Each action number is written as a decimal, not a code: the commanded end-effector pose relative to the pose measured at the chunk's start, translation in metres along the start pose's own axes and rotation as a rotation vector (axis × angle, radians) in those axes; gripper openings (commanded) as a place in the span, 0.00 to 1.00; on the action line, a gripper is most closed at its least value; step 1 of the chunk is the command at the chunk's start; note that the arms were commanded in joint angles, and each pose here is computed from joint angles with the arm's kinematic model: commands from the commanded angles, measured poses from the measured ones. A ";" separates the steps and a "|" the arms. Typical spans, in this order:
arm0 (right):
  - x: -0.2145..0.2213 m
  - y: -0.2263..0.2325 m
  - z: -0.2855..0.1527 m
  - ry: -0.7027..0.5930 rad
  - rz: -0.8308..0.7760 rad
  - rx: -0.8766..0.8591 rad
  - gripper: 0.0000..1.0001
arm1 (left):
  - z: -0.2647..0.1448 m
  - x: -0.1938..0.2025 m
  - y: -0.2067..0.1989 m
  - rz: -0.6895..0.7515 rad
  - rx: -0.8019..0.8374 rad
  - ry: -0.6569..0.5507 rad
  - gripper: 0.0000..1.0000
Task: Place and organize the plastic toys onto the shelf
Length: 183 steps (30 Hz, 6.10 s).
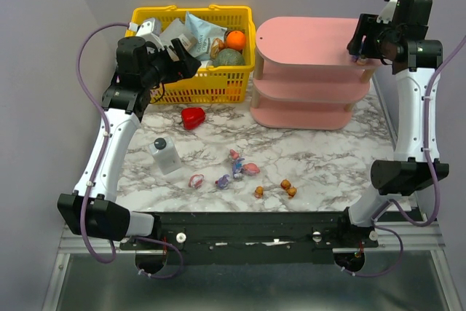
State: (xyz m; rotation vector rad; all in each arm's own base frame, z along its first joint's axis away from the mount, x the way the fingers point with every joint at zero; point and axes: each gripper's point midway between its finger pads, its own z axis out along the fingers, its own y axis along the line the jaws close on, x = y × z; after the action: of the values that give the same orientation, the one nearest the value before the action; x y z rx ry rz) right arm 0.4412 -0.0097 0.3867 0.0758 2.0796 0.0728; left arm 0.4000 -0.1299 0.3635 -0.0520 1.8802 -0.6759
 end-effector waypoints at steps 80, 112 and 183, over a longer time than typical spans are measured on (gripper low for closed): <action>0.037 0.016 -0.136 -0.185 0.064 -0.059 1.00 | -0.016 0.000 -0.021 0.001 0.081 0.001 0.99; 0.372 0.319 -0.080 0.230 -0.188 -0.725 0.79 | -0.017 0.027 -0.007 -0.042 0.030 0.047 0.99; 0.358 0.298 -0.065 0.233 -0.295 -0.537 0.21 | -0.007 0.034 0.001 -0.044 0.009 0.079 0.99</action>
State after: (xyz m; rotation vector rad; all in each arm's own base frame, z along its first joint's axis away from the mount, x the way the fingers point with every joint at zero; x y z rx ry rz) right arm 0.2168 0.3255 0.0841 -0.6251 2.2482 0.4883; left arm 0.3800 -0.1356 0.3415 -0.0603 1.9376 -0.7238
